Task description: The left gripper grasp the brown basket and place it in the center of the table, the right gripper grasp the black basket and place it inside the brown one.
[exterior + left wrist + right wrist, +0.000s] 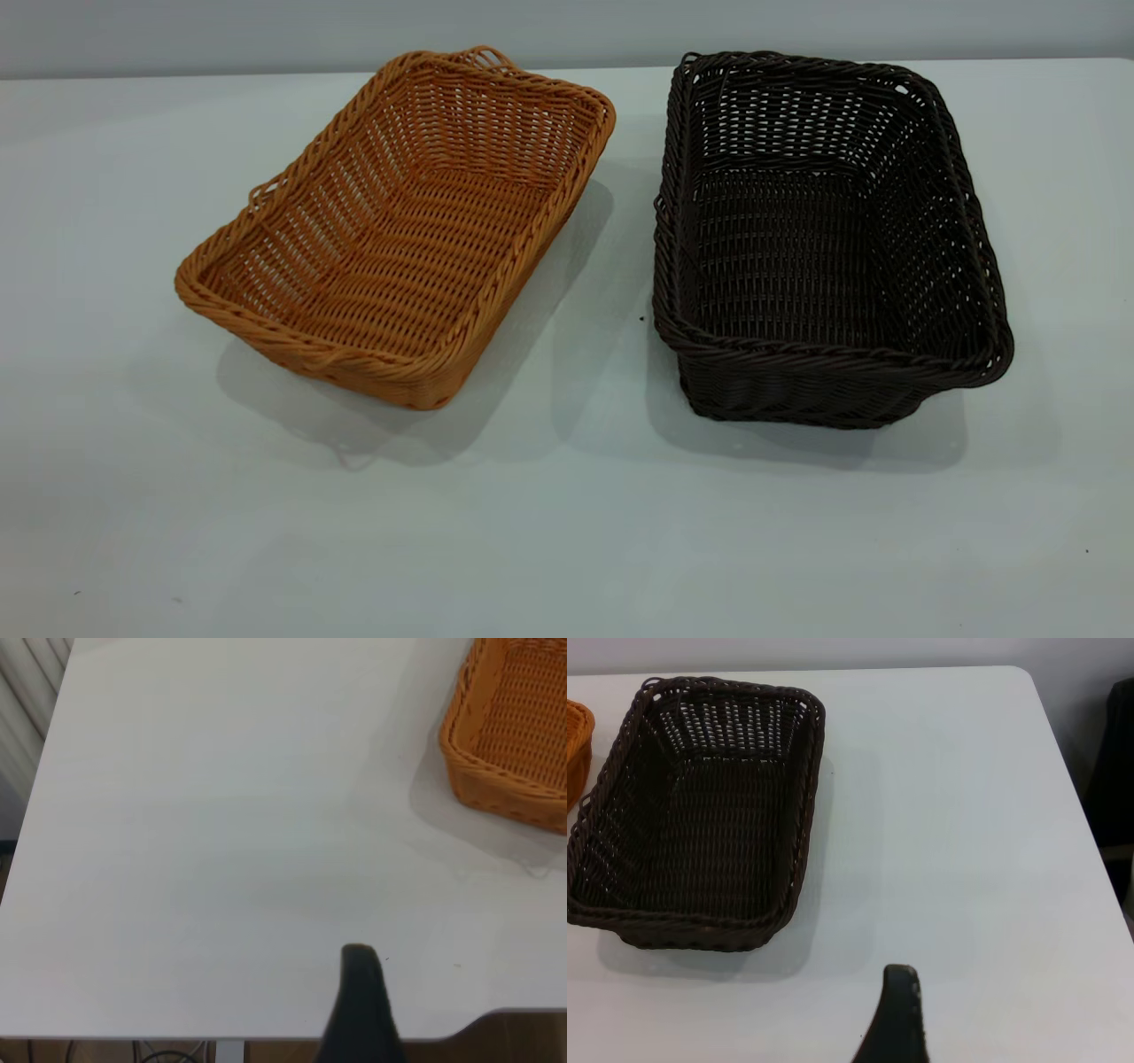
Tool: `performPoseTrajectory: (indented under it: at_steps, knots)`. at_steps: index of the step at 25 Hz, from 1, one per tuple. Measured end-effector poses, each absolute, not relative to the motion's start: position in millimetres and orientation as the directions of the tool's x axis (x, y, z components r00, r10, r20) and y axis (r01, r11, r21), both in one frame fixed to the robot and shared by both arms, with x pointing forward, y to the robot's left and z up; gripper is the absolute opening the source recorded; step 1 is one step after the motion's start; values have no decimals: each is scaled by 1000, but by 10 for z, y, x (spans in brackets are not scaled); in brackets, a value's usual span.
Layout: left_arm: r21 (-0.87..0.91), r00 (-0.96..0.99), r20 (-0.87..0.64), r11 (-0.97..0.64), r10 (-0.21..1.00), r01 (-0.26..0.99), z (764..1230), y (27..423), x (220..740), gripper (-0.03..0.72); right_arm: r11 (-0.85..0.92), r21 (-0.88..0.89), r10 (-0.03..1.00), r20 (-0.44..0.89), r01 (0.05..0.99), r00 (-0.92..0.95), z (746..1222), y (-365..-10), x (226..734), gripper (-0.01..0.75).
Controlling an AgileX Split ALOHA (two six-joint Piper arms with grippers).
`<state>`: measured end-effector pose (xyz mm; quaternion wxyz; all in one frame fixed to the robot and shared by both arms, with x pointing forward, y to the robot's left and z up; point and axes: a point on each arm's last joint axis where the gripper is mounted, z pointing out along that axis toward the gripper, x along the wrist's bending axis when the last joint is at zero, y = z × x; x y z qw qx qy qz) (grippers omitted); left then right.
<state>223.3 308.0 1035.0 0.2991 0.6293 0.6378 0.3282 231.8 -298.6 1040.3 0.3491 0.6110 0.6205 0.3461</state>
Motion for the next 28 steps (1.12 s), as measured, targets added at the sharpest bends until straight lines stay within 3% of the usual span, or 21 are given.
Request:
performPoseTrajectory:
  at_steps: [15,19,22,28]
  knots:
    - [797,-31,34,-9,999,604,10352,3083,2234,517,14,856,1000,-10,517,-10,10403,-2986,2318,582]
    - [843,-71,23,19,997,538,10475,3107,2265,517,3,856,1000,10,516,-22,10403,-2967,2318,582]
    - [868,-86,-15,56,996,494,10645,3098,2430,517,3,856,1000,10,516,-23,10403,-2966,2318,582]
    - [842,-58,0,32,998,539,10753,3058,3168,517,3,857,1000,10,516,-23,10404,-2966,2319,582]
